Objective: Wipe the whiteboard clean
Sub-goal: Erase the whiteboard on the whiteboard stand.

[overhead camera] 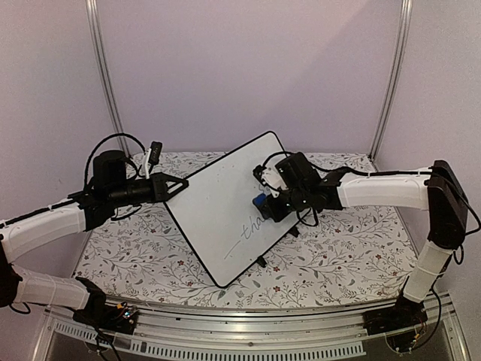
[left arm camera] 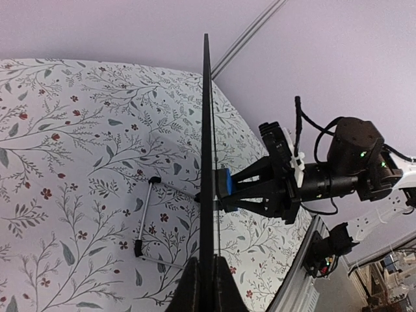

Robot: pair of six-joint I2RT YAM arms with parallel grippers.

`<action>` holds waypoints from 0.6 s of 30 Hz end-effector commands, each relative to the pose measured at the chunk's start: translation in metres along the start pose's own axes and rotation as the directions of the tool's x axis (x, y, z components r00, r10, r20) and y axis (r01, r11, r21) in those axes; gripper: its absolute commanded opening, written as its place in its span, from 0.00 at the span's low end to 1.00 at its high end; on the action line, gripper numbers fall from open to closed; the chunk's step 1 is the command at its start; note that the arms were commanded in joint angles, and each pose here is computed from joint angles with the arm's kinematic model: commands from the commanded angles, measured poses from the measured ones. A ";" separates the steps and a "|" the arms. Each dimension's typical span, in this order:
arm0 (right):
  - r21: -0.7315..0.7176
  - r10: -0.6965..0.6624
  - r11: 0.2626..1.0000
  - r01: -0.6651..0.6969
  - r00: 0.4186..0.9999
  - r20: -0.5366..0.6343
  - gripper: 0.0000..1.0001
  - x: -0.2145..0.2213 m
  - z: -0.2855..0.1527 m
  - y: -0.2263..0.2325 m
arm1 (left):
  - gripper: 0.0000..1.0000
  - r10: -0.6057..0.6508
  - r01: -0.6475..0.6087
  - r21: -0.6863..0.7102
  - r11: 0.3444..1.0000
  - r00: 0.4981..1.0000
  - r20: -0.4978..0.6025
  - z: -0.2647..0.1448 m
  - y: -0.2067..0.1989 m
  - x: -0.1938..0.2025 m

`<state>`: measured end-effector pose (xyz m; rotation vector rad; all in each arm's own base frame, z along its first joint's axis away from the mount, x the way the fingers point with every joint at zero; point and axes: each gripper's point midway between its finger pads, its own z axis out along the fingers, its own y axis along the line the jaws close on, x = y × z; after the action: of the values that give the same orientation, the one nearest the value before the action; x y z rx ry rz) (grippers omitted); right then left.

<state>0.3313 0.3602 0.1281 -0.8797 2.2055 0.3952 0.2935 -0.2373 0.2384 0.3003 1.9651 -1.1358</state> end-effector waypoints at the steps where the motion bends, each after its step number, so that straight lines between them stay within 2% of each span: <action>1: 0.007 0.024 1.000 -0.024 0.997 -0.075 0.00 0.028 0.002 -0.005 | 0.00 0.121 -0.133 0.132 0.982 0.988 0.096 -0.009 -0.042 -0.027; 10: -0.009 0.006 1.000 -0.006 1.000 0.001 0.00 -0.023 0.001 -0.007 | 0.00 0.120 -0.132 0.130 0.983 0.988 0.095 -0.009 -0.041 -0.027; 18: 0.003 0.008 1.000 -0.008 1.000 -0.003 0.00 -0.044 0.014 -0.017 | 0.00 0.122 -0.133 0.128 0.983 0.988 0.094 -0.009 -0.041 -0.027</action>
<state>0.3602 0.3741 0.1620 -0.8658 2.1911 0.4148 0.2939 -0.2374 0.2393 0.3003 1.9603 -1.1348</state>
